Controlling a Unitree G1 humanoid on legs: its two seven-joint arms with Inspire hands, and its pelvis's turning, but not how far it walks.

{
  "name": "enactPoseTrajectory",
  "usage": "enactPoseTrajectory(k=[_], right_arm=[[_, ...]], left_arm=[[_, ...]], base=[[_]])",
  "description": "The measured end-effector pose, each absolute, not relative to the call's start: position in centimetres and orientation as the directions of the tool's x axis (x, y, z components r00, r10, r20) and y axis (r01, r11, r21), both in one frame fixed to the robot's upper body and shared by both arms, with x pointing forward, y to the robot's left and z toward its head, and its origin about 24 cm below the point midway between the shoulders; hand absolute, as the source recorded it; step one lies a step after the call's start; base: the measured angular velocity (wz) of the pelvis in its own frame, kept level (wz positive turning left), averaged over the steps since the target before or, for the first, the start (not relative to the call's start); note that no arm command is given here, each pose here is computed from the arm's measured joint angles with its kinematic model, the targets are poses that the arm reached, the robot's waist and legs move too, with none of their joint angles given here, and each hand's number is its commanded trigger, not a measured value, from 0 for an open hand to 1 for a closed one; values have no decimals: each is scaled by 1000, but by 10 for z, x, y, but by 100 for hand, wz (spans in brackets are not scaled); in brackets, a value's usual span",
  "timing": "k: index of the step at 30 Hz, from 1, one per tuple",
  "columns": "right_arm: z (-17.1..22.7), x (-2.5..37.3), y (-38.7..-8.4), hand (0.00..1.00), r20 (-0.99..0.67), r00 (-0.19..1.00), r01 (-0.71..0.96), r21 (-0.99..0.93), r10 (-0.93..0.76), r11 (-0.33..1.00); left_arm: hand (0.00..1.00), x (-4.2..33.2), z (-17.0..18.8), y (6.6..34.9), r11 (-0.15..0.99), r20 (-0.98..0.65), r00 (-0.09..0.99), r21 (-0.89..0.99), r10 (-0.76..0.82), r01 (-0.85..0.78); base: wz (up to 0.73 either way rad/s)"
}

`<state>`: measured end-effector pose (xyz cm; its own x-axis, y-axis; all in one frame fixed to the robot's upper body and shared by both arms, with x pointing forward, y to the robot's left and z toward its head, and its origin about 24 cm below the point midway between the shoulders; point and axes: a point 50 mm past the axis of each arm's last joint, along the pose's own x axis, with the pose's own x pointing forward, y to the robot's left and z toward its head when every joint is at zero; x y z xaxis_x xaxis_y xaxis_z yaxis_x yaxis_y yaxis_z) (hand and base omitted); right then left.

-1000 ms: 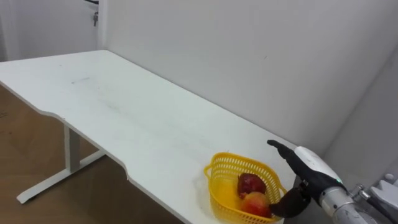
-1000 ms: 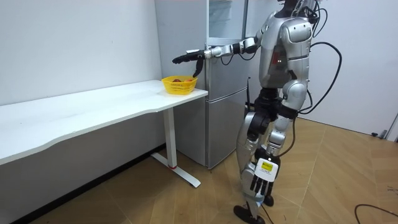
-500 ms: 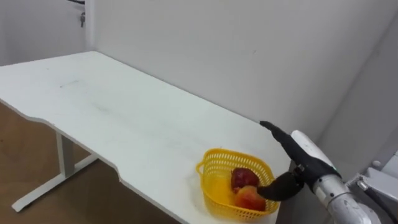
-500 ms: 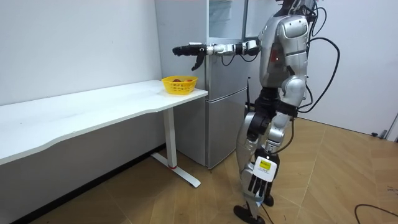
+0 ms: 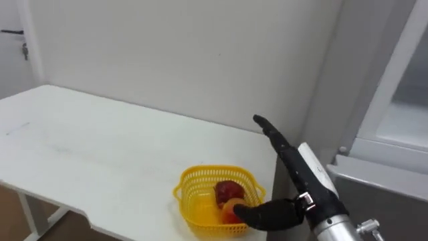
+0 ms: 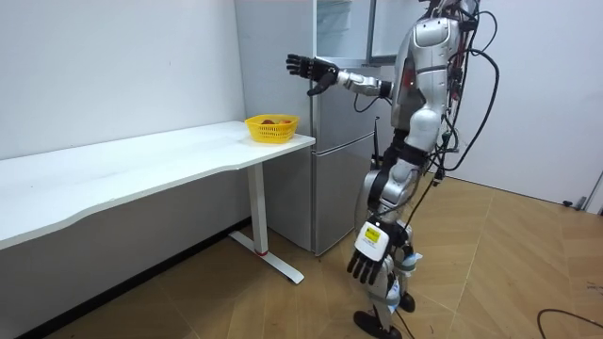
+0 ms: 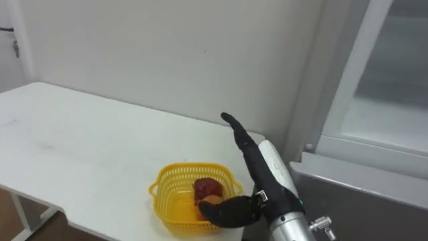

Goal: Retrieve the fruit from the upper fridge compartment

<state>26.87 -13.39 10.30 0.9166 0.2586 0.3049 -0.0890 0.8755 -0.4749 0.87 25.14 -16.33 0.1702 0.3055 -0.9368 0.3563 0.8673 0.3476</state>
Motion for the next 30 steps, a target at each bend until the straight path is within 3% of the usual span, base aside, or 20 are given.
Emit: enactPoseTrajectory(k=[6, 14, 30], right_arm=[[119, 250, -128, 0, 406, 875, -50, -465, 263, 884], [138, 231, -146, 0, 523, 844, 102, -380, 123, 919], [121, 210, -189, 0, 521, 836, 352, -266, -173, 897]], left_arm=[[0, 12, -163, 250, 864, -933, 189, 357, 308, 354], [0, 13, -165, 245, 856, -927, 212, 370, 310, 362], [0, 2, -170, 225, 843, -938, 216, 340, 271, 416]], base=[[-22], [-20], [-15]])
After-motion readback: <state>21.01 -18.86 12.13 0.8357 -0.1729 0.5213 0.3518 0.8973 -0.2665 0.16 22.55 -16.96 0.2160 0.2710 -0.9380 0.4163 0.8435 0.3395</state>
